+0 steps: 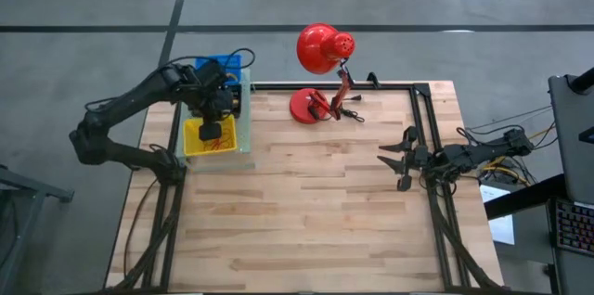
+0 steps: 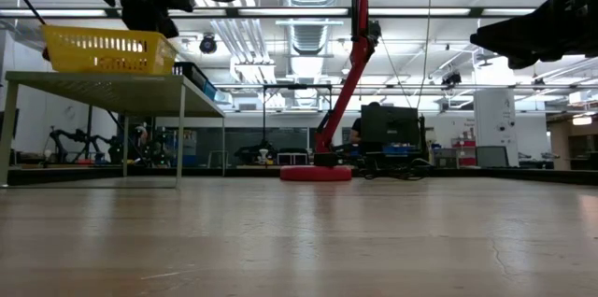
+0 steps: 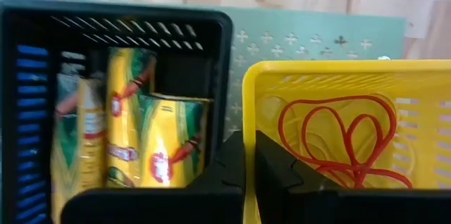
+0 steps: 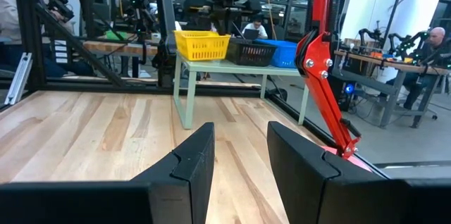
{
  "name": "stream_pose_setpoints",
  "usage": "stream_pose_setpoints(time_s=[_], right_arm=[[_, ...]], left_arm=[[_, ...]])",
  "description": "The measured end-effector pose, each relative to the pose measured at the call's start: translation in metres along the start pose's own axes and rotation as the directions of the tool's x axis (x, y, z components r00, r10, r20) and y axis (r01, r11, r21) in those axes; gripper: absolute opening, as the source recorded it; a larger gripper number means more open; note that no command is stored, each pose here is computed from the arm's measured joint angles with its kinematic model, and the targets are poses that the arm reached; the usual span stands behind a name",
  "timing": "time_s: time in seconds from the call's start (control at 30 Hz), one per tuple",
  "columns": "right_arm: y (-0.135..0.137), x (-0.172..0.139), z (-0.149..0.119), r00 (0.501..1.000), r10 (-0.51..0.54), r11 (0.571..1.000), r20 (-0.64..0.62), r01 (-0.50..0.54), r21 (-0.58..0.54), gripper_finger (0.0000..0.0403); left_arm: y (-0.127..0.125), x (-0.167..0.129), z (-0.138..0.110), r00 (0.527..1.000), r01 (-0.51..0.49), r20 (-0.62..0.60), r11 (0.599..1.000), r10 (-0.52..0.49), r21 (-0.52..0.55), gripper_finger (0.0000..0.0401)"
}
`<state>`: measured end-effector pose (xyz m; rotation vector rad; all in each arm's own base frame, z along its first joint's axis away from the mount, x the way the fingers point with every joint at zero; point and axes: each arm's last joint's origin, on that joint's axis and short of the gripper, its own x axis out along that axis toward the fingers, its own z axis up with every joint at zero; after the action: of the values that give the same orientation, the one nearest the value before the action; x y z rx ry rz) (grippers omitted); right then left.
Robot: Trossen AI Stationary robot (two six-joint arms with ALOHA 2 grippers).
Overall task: Pick & Place Office Desk Supplies
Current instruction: Put the yellow bin on the shelf, then return to Home Position
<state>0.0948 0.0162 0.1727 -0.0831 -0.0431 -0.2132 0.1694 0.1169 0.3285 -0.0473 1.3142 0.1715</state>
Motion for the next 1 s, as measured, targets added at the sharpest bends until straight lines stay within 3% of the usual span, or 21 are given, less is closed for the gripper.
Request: stream_pose_setpoints(time_s=[0.63,1.0], right_arm=[[0.0000,0.0000,0.0001,1.000,0.000,1.000,0.000,0.000,0.000,0.0127],[0.0000,0.0000,0.0000,1.000,0.000,1.000,0.000,0.000,0.000,0.0127]], left_arm=[[0.0020,0.0001,0.0032,0.999,-0.026,0.032,0.999,0.025,0.043,0.0033],[0.0017,0.0000,0.0029,0.999,-0.025,0.030,0.999,0.023,0.041,0.0113]])
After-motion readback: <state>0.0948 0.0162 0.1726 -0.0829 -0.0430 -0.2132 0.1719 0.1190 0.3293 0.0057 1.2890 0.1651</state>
